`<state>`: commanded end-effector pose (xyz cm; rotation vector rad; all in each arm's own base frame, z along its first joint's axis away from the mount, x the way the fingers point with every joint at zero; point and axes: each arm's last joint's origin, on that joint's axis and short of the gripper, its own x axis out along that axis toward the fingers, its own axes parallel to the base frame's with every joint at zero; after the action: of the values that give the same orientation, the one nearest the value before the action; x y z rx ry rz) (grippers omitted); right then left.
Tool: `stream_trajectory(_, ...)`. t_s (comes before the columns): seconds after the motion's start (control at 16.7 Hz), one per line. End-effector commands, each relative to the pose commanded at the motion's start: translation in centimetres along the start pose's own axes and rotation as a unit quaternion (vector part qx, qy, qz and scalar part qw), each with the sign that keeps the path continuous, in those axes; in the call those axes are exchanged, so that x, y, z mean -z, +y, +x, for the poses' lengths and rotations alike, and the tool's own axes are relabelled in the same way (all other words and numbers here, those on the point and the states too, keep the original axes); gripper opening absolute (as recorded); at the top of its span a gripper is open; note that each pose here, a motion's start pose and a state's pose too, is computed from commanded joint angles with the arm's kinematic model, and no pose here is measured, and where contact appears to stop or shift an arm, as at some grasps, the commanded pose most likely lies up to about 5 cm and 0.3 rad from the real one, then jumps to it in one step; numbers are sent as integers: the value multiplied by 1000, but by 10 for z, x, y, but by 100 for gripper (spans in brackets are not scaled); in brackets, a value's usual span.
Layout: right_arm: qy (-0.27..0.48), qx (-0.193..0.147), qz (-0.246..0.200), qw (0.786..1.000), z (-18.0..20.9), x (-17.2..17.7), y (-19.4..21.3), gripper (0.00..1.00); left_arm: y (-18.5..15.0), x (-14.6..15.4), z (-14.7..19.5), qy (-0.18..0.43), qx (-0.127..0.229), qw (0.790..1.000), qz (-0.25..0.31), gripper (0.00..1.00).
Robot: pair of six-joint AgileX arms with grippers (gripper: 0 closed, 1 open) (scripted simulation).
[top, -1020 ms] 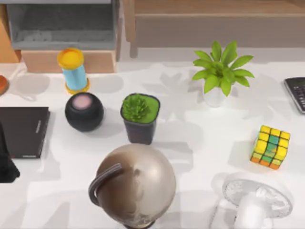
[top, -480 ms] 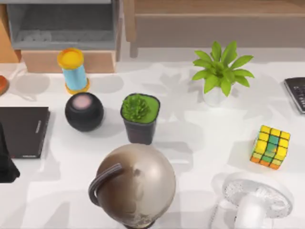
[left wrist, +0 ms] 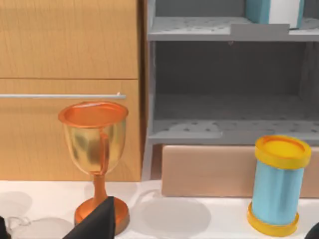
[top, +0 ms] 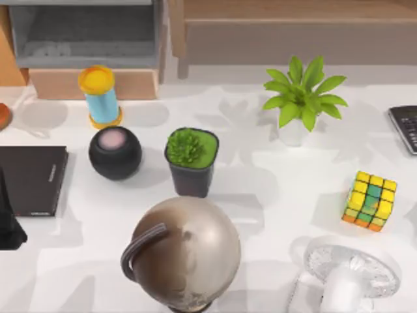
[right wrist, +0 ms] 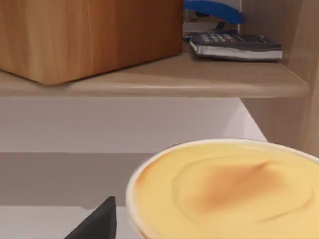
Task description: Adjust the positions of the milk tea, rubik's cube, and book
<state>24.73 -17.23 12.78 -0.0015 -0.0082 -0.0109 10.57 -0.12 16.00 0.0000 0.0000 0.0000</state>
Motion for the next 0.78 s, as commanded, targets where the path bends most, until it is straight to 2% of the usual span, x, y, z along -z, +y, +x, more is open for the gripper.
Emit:
stream_trajectory(0.42, -10, -5, -11, 1000, 6, -7, -1, 100, 0, 0, 0, 0, 0, 1000, 0, 100)
stream_trajectory(0.6, -21, -16, -29, 999, 24, -26, -5, 100, 0, 0, 0, 0, 0, 1000, 0, 100)
stream_trajectory(0.78, -11, -36, -28, 999, 53, -49, -3, 100, 0, 0, 0, 0, 0, 1000, 0, 100)
